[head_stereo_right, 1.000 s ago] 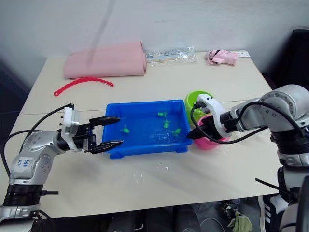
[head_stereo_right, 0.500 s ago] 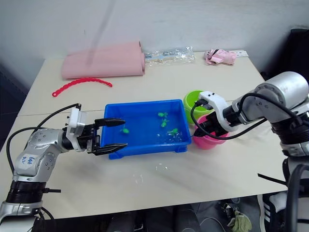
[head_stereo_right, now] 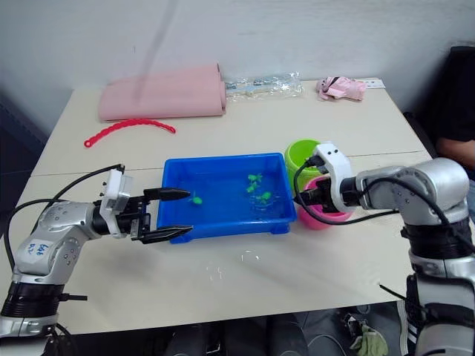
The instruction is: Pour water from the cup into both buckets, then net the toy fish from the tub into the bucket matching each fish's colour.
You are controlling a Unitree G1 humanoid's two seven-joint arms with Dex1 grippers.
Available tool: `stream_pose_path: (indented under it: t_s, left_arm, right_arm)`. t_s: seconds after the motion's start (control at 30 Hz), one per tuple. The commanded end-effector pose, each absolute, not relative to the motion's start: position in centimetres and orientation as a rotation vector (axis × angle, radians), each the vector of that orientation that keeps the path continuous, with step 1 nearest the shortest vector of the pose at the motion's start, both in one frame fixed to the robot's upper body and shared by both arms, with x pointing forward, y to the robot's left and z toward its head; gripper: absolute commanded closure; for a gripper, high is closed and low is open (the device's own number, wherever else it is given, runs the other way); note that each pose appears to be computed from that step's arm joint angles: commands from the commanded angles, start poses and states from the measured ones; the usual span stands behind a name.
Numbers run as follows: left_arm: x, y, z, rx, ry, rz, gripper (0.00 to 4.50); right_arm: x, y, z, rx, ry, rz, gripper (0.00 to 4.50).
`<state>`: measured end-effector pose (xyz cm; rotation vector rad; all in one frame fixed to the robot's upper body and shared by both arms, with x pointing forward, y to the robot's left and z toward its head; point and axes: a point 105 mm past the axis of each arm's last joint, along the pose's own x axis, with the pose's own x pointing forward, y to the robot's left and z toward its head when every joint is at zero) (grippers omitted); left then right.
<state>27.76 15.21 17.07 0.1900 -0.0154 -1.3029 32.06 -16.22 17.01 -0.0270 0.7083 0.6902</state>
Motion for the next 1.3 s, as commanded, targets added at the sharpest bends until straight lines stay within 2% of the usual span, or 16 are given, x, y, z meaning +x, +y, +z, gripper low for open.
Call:
stream_pose_path:
  t_s: [0.03, 0.1, 0.27, 0.53, 0.77, 0.9, 1.0, 1.2, 1.3]
  left_arm:
    - [27.7, 15.5, 18.1, 0.214, -0.056, -1.297, 0.03]
    - [27.9, 15.8, 18.1, 0.214, -0.057, -1.289, 0.03]
    - [28.4, 16.0, 17.8, 0.202, -0.063, -1.276, 0.03]
    - [28.8, 16.0, 18.0, 0.192, -0.074, -1.298, 0.03]
    - [29.1, 14.8, 18.4, 0.149, -0.093, -1.356, 0.03]
    - [29.2, 13.7, 18.2, 0.126, -0.092, -1.407, 0.03]
    - [29.3, 13.1, 18.1, 0.109, -0.094, -1.428, 0.03]
    - [29.4, 12.4, 18.1, 0.092, -0.106, -1.448, 0.03]
    - [29.7, 11.9, 18.9, 0.080, -0.164, -1.434, 0.03]
  right_arm:
    - [31.1, -15.7, 19.5, -0.077, 0.459, 0.808, 4.50]
    - [30.2, -15.5, 19.8, -0.123, 0.348, 0.878, 4.50]
    - [29.6, -16.5, 19.2, -0.131, 0.182, 0.880, 4.50]
    - [26.9, -18.0, 19.5, -0.164, -0.004, 0.880, 4.50]
    - [24.6, -19.4, 19.4, -0.333, -0.095, 0.836, 4.50]
    - [23.5, -21.2, 20.6, -0.377, -0.165, 0.726, 4.50]
    - [22.8, -22.7, 20.4, -0.394, -0.145, 0.655, 4.50]
    - [23.6, -24.3, 21.5, -0.378, -0.180, 0.557, 4.50]
    - [25.4, -25.6, 21.3, -0.424, -0.162, 0.509, 4.50]
